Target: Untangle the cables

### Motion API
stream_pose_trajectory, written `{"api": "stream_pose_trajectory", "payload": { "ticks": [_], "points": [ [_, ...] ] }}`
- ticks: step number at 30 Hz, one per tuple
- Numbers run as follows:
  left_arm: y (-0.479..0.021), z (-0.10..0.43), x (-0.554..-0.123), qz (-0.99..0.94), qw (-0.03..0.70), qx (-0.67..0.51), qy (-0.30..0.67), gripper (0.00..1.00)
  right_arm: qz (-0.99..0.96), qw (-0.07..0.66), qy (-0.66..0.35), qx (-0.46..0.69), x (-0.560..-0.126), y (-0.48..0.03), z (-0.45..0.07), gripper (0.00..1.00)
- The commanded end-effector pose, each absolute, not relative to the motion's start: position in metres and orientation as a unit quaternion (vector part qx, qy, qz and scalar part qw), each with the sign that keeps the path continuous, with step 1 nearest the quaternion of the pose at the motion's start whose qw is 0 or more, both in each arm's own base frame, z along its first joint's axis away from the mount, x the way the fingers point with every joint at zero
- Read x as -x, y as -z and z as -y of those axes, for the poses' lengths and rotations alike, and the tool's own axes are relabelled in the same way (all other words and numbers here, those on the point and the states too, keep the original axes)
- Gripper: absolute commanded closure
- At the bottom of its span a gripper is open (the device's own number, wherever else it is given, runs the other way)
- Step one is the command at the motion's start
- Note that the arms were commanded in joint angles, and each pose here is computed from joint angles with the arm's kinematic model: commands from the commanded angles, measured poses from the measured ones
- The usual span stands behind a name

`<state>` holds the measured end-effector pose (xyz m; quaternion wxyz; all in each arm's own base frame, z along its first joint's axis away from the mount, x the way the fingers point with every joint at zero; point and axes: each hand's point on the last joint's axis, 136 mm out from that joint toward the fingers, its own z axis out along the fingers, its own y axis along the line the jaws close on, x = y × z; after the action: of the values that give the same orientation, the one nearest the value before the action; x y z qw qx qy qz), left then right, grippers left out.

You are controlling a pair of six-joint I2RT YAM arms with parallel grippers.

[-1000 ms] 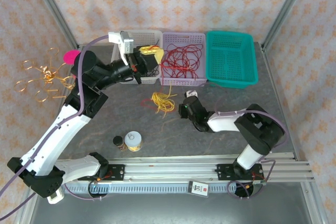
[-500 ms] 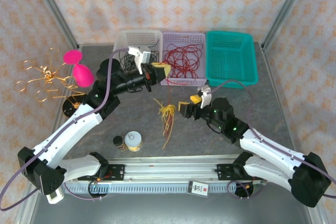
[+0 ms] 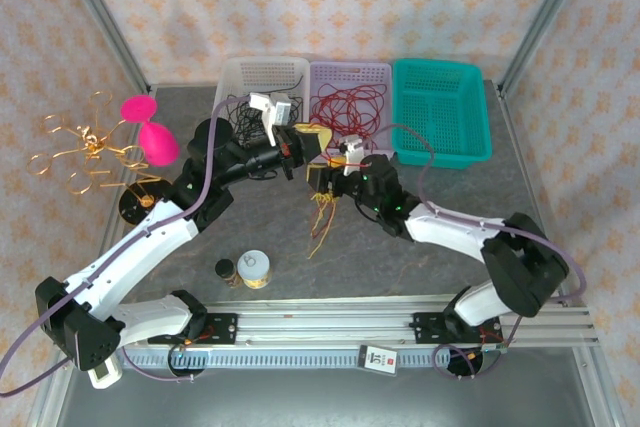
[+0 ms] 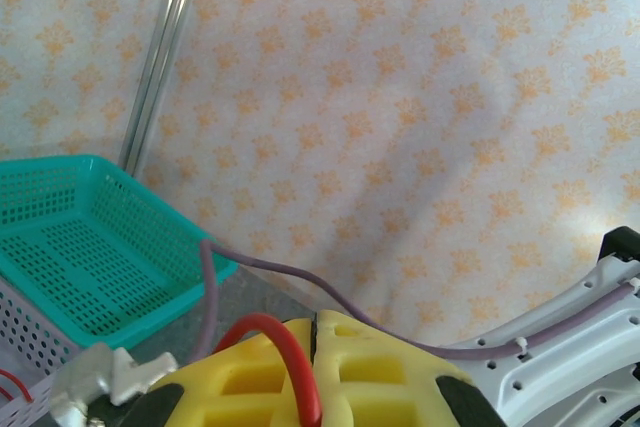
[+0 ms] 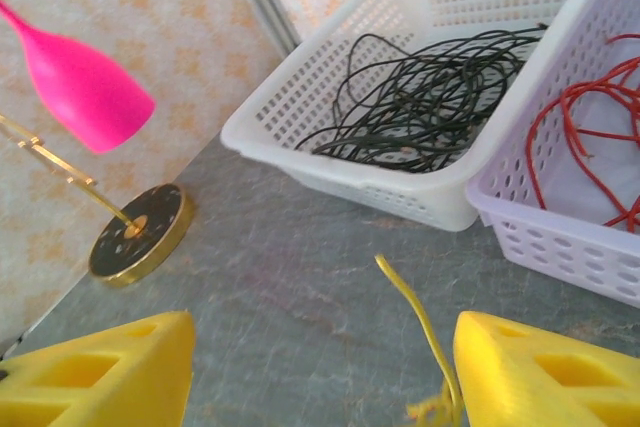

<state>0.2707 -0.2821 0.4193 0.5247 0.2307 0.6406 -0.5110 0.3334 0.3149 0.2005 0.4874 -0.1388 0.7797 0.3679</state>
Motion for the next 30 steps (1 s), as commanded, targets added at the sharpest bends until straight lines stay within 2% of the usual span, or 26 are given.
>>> {"api": "stream_pose_trajectory", "payload": {
  "ticks": [1, 5, 15, 22, 27, 30],
  "points": [
    [-0.456, 0.279, -0.263, -0.602, 0.559, -0.233, 0.520, 1.00, -0.781, 0.503, -0.358, 0.094, -0.355, -0.205, -0.315, 0.38],
    [-0.481, 0.275, -0.263, -0.587, 0.586, -0.237, 0.505, 1.00, -0.829, 0.453, -0.315, 0.092, -0.346, -0.146, -0.307, 0.52],
    [-0.566, 0.262, -0.264, -0.528, 0.670, -0.246, 0.459, 1.00, -0.893, 0.388, -0.217, 0.074, -0.303, -0.030, -0.246, 0.63],
    [-0.616, 0.251, -0.257, -0.490, 0.715, -0.250, 0.432, 1.00, -0.910, 0.365, -0.183, 0.078, -0.304, -0.001, -0.240, 0.62],
    [-0.657, 0.232, -0.246, -0.456, 0.760, -0.242, 0.394, 1.00, -0.918, 0.356, -0.163, 0.066, -0.300, 0.013, -0.226, 0.52],
    [-0.672, 0.225, -0.241, -0.437, 0.778, -0.236, 0.383, 1.00, -0.918, 0.355, -0.167, 0.064, -0.298, 0.013, -0.225, 0.49]
  ]
}}
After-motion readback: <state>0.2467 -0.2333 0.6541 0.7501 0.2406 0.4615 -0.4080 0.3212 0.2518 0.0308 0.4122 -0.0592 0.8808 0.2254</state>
